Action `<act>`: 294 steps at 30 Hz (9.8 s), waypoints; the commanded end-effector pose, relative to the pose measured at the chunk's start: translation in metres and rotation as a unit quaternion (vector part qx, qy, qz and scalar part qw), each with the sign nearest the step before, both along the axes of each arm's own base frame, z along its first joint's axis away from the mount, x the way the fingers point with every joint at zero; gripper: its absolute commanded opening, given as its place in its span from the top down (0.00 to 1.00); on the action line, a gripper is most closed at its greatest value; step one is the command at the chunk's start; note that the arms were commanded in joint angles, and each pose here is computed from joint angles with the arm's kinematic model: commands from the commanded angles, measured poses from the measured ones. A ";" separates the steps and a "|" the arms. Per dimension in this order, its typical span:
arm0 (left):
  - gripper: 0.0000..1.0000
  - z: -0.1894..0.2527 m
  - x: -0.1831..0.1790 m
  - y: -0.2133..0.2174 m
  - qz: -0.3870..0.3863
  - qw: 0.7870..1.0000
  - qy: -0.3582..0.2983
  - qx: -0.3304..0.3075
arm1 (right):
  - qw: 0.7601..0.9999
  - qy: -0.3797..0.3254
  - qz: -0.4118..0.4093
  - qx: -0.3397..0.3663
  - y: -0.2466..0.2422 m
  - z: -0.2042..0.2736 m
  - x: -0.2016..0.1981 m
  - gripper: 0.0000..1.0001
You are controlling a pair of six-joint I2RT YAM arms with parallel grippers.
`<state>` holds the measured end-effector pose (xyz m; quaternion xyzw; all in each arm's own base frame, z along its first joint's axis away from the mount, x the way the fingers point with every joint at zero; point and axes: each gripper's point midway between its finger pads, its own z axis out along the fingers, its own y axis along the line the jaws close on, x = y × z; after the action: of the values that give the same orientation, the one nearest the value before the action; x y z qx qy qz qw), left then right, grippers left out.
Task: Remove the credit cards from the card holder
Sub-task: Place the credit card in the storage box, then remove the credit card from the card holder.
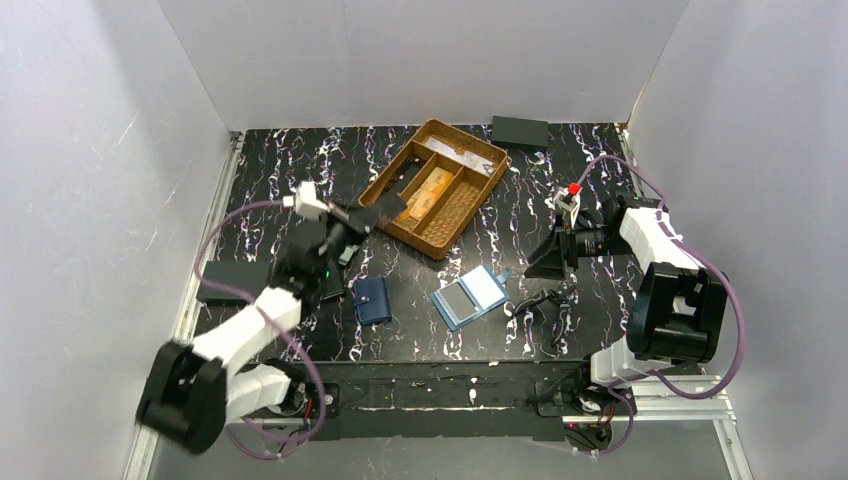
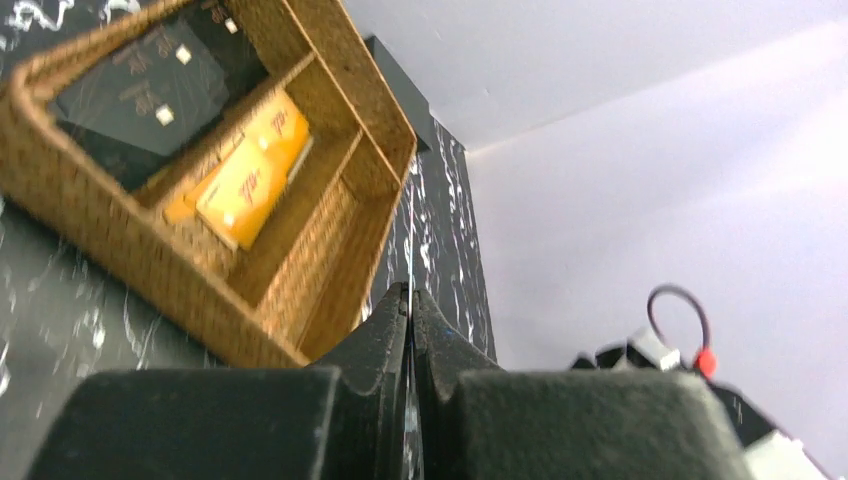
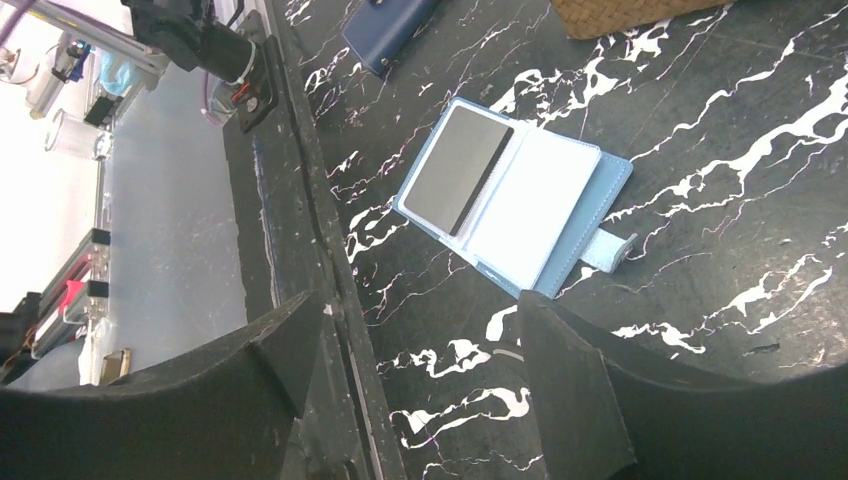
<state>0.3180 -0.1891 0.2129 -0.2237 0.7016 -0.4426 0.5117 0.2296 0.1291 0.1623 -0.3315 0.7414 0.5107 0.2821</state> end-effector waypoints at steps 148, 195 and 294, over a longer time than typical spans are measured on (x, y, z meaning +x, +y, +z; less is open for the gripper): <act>0.02 -0.148 -0.160 -0.023 -0.280 0.945 0.133 0.103 | 0.965 -0.206 -0.130 -0.096 -0.050 -0.010 0.003 0.02; 0.02 -0.142 -0.111 0.017 -0.162 0.930 0.110 0.311 | 0.958 -0.227 -0.137 -0.109 -0.052 -0.007 0.004 0.02; 0.60 -0.150 -0.115 -0.154 -0.181 0.941 0.280 0.051 | 0.981 0.088 -0.018 -0.170 0.092 -0.116 -0.012 0.83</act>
<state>0.2025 -0.3435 0.0539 -0.1814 0.8685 -0.4098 0.2120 0.2114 0.2161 0.0416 -0.3033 0.8506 0.3997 0.1571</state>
